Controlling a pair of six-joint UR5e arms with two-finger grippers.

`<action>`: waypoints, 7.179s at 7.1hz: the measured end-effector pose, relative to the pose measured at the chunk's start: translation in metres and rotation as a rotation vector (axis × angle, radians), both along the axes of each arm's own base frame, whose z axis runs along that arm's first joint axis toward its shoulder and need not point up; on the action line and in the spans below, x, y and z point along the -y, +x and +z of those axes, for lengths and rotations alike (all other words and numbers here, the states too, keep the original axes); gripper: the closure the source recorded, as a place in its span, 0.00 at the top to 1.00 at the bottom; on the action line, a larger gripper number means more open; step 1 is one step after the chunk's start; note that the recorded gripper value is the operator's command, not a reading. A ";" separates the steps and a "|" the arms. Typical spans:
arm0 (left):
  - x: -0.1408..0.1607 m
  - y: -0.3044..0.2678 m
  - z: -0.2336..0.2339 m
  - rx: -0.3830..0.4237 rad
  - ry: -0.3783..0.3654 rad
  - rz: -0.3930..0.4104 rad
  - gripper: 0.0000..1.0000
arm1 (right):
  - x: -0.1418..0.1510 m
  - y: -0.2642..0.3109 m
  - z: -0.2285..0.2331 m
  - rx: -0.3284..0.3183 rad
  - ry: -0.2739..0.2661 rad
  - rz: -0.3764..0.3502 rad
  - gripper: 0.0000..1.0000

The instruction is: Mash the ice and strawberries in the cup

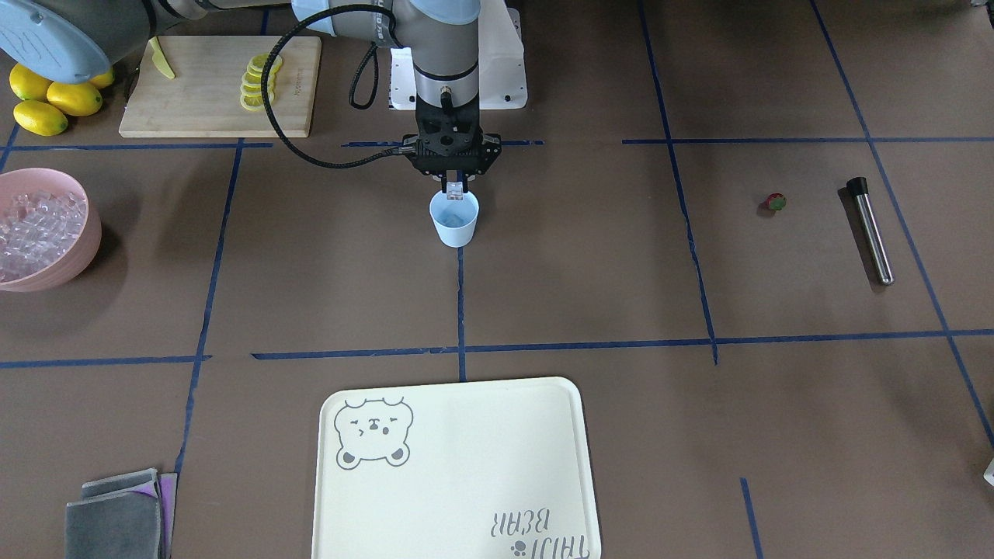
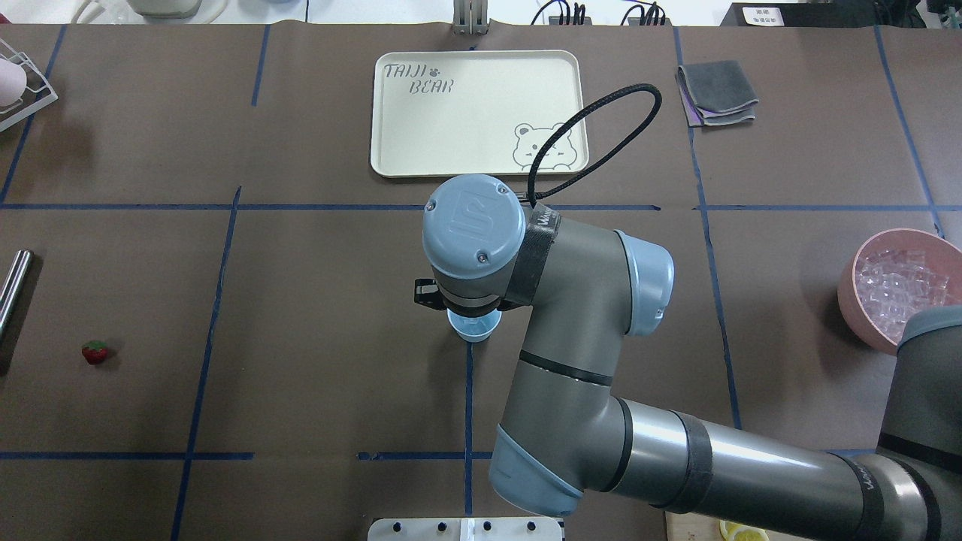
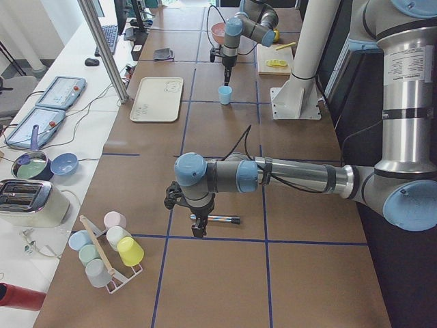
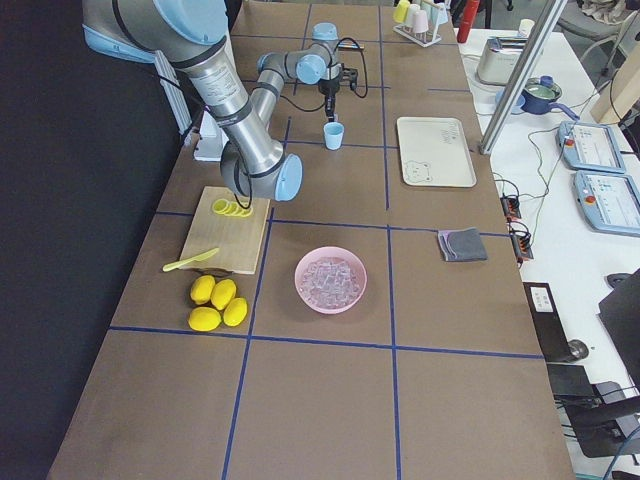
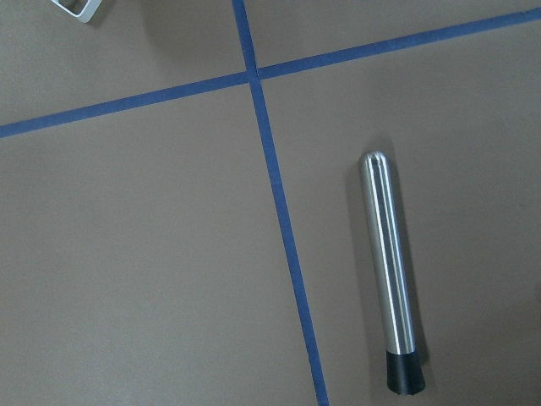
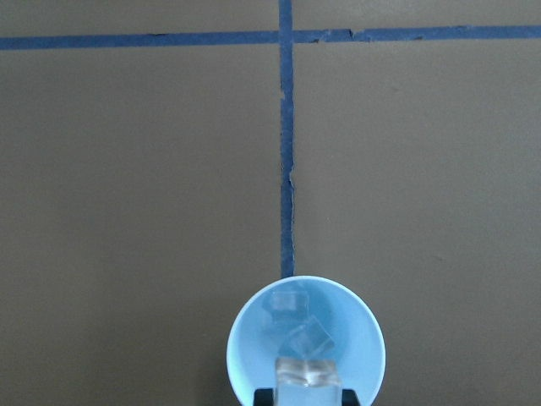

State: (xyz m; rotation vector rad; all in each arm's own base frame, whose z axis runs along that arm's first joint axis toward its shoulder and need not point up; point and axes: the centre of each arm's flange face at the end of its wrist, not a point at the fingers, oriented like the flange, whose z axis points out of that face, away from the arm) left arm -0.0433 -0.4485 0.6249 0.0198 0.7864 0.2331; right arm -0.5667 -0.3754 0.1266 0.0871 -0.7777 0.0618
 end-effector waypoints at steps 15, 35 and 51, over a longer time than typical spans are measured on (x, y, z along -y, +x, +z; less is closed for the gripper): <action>0.043 0.010 -0.042 -0.028 0.178 -0.041 1.00 | 0.199 0.514 0.343 -0.071 0.186 -0.312 0.99; -0.108 0.309 -0.046 -0.036 0.161 -0.117 0.99 | 0.058 0.655 0.529 -0.043 0.033 -0.232 1.00; -0.066 0.453 -0.404 -0.065 -0.065 -0.242 0.05 | 0.055 0.654 0.530 -0.040 0.029 -0.230 1.00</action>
